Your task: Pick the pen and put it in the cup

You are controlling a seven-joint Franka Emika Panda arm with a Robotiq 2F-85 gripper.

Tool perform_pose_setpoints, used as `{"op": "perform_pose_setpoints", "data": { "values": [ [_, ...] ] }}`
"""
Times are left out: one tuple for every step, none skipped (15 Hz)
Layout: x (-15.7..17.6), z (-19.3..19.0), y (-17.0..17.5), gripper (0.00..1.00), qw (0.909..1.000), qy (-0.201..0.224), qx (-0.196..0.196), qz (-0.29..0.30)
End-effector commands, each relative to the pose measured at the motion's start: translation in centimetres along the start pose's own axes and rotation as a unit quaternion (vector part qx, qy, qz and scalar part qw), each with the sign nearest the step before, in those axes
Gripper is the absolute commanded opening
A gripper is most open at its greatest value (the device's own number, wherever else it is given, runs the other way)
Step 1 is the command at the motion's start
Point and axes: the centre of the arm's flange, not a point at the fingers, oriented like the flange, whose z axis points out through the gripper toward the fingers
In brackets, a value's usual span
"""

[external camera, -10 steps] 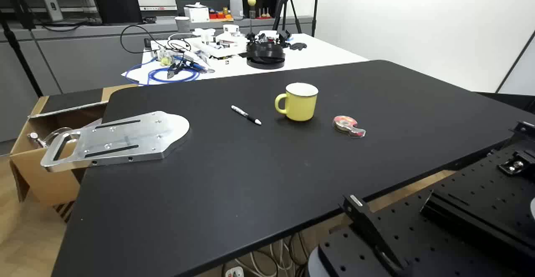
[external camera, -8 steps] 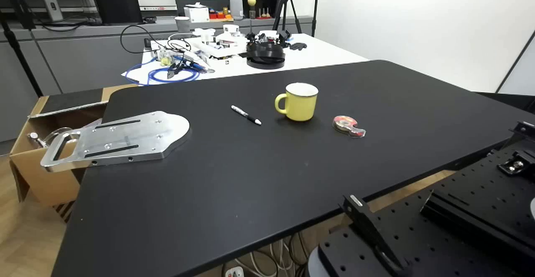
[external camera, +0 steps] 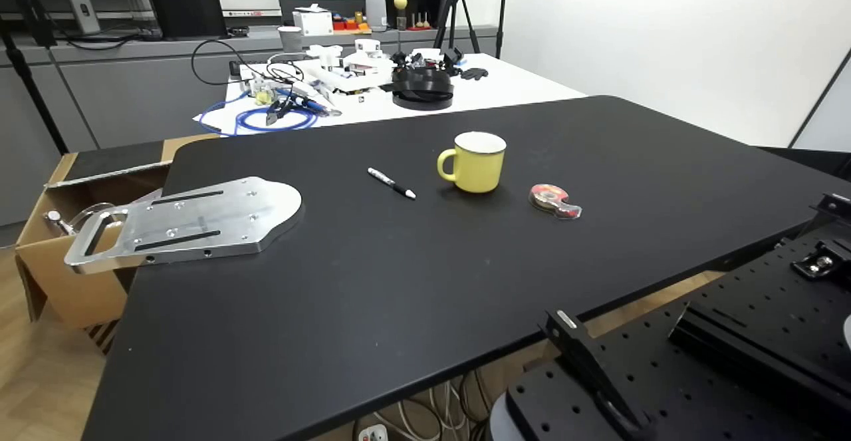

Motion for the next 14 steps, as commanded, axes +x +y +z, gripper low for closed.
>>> {"op": "perform_pose_setpoints", "data": {
  "values": [
    [0.0,0.0,0.0,1.0,1.0,0.0,0.0,0.0],
    [0.0,0.0,0.0,1.0,1.0,0.0,0.0,0.0],
    [0.0,0.0,0.0,1.0,1.0,0.0,0.0,0.0],
    [0.0,0.0,0.0,1.0,1.0,0.0,0.0,0.0],
    [0.4,0.4,-0.1,1.0,0.9999,-0.004,0.001,-0.014],
    [0.9,0.9,-0.2,1.0,0.9997,-0.006,-0.004,-0.022],
    [1.3,1.3,-0.2,1.0,0.9994,-0.012,-0.002,-0.034],
    [2.0,1.9,-0.3,1.0,0.9988,-0.018,0.001,-0.045],
    [2.6,2.5,-0.4,1.0,0.9981,-0.022,0.003,-0.058],
    [3.5,3.2,-0.6,1.0,0.9973,-0.025,0.001,-0.07],
    [4.3,3.9,-0.9,1.0,0.9966,-0.024,-0.001,-0.078],
    [5.3,4.7,-1.3,1.0,0.9959,-0.021,-0.005,-0.088],
    [6.3,5.6,-1.8,1.0,0.9951,-0.017,-0.01,-0.096],
    [7.3,6.3,-2.4,1.0,0.9943,-0.013,-0.012,-0.105]
  ]
}}
